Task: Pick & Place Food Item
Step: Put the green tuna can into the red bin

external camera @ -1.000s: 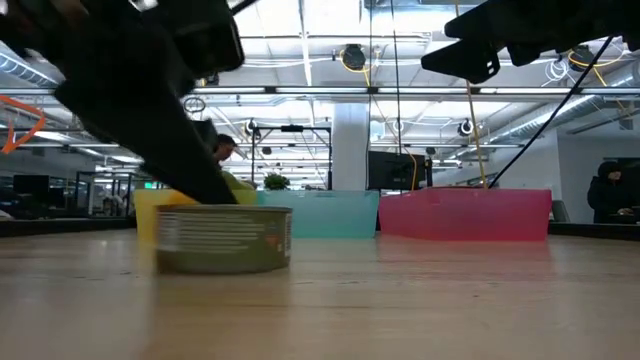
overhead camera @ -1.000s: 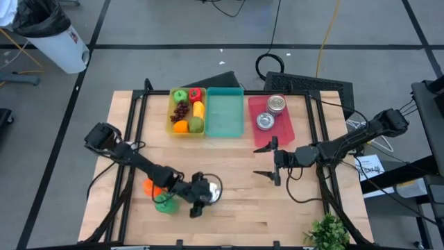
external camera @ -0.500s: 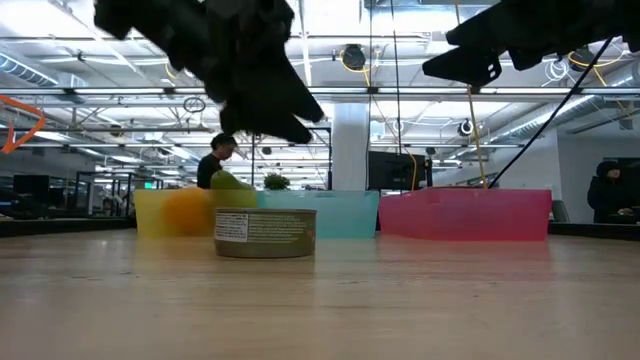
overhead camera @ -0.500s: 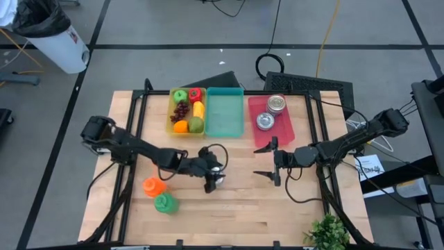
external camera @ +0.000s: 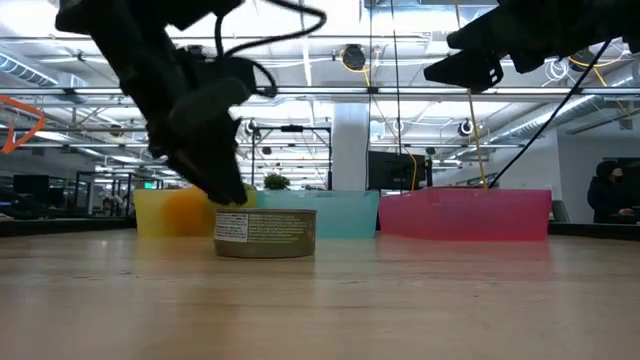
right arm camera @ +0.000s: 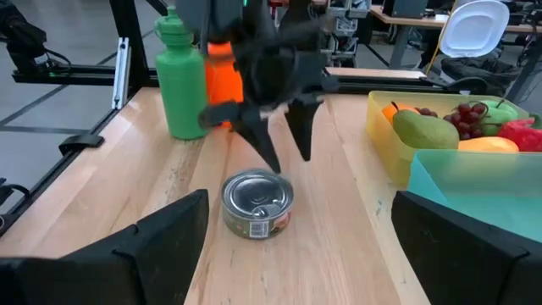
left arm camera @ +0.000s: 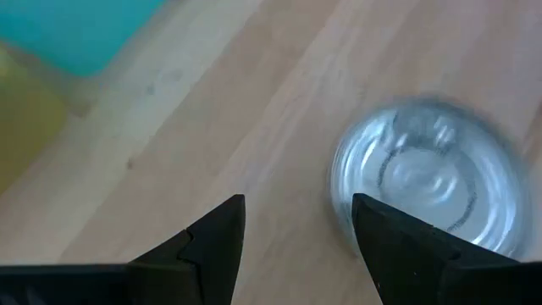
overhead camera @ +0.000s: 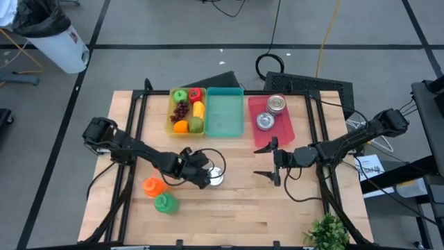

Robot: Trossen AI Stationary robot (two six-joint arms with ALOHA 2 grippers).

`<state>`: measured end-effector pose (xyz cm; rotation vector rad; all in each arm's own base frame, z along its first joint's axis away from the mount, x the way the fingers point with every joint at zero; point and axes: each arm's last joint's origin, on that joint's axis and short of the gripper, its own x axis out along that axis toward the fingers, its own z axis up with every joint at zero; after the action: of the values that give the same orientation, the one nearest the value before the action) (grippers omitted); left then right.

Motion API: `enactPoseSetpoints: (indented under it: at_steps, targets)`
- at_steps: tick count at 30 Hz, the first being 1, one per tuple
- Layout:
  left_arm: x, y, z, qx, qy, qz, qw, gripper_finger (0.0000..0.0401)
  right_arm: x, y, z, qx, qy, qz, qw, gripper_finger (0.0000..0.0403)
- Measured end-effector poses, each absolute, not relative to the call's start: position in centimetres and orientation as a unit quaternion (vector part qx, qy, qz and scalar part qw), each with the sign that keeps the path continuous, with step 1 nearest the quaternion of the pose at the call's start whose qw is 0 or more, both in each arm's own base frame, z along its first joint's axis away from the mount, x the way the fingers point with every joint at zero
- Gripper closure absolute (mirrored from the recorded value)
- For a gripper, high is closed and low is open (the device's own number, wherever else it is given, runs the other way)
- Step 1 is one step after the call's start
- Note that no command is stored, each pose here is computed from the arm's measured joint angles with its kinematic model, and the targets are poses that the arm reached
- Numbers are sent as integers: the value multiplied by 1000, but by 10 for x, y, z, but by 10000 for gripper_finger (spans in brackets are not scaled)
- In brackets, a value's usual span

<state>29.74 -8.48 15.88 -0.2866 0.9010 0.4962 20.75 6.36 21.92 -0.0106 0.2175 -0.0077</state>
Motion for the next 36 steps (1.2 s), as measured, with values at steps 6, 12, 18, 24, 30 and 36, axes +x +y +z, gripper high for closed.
enactPoseSetpoints:
  at_steps: [6, 12, 18, 24, 30, 36]
  targets:
    - [297, -85, 147, -141, 454, 252, 843, 174, 208, 64, 221, -2, 101, -4, 995, 51]
    - [290, -82, 144, -156, 467, 294, 819, 174, 208, 64, 220, -3, 103, -4, 995, 51]
    - [285, -80, 143, -166, 475, 322, 802, 174, 208, 64, 220, -3, 103, -4, 995, 51]
    - [273, -73, 135, -163, 518, 355, 761, 174, 208, 64, 220, -3, 103, -4, 995, 51]
    - [275, -73, 138, -168, 509, 355, 766, 174, 208, 64, 221, -3, 102, -4, 995, 51]
    - [277, -73, 138, -157, 504, 348, 775, 174, 208, 64, 221, -3, 102, -4, 995, 51]
